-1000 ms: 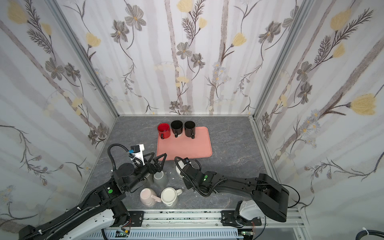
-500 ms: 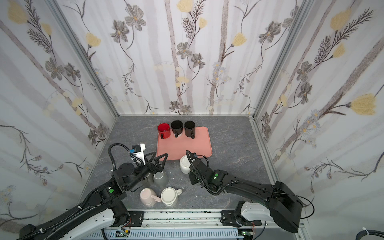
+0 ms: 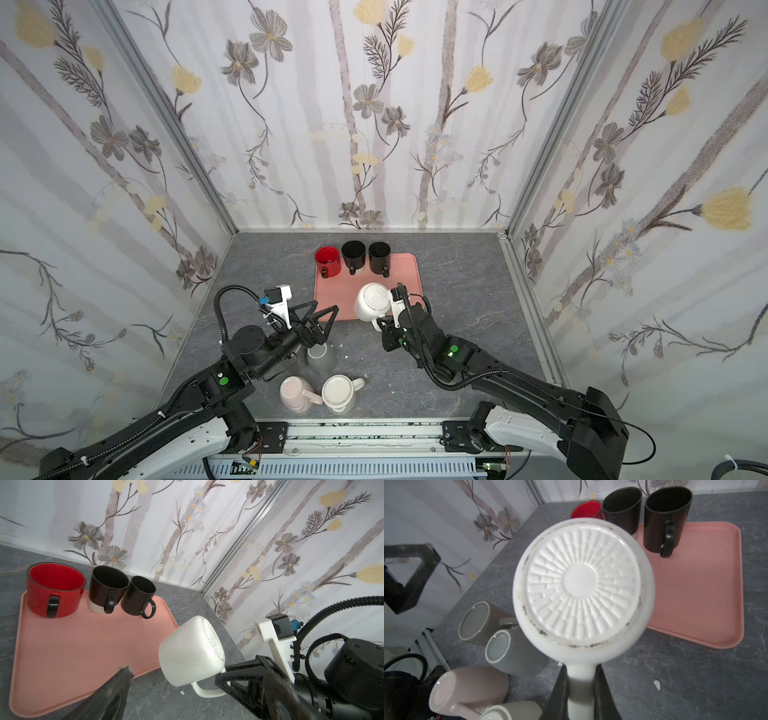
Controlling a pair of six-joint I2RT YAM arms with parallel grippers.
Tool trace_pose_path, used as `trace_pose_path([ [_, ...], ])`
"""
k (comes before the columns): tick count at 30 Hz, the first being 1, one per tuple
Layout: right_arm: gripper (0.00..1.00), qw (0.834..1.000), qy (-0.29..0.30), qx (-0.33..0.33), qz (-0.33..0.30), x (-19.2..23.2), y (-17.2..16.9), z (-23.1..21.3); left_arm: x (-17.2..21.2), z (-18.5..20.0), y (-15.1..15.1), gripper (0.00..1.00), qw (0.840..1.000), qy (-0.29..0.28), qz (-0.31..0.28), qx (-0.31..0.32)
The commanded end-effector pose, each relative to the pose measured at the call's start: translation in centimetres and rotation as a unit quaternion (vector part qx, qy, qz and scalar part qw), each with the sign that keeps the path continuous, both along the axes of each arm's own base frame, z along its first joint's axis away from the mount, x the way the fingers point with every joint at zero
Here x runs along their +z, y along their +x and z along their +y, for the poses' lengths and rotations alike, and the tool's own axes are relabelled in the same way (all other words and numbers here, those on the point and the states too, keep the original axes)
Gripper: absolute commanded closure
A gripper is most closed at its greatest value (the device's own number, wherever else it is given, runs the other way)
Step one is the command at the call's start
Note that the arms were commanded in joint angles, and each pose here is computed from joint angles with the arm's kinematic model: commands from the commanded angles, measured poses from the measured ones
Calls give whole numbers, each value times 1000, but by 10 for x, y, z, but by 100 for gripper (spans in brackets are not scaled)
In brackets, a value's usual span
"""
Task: Turn the mug right side up
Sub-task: 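Lift the white mug with the right gripper and swing it toward the left gripper, then close the left gripper on the white mug's handle while the right gripper holds it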
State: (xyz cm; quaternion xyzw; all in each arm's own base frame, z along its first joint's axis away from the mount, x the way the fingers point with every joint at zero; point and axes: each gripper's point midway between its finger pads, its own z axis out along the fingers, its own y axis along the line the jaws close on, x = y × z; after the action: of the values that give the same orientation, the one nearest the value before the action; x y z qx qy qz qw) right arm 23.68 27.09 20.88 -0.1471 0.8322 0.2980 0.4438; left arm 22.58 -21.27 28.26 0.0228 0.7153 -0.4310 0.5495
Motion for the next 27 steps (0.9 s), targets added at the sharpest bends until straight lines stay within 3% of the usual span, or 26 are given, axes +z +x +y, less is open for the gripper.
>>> trace_pose_path([
  [1,100,986,138,-5,-93,85,13,15,24,-3,-8,0,998,-44,-35,-29],
  [7,100,959,240,10,-153,147,12,22,34,-3,-17,11,994,-79,-54,-61],
  [11,100,938,294,60,-174,172,0,34,38,-5,-19,17,990,-96,-67,-80],
  [13,100,925,319,94,-186,185,-10,40,42,-5,-20,24,986,-113,-75,-92],
  [15,100,919,333,109,-182,188,-14,44,51,-4,-23,30,980,-140,-88,-111],
  [19,100,905,365,136,-170,196,-22,49,67,-4,-35,28,967,-170,-124,-146],
  [27,100,880,409,186,-150,200,-41,61,80,-6,-32,39,961,-185,-139,-152],
])
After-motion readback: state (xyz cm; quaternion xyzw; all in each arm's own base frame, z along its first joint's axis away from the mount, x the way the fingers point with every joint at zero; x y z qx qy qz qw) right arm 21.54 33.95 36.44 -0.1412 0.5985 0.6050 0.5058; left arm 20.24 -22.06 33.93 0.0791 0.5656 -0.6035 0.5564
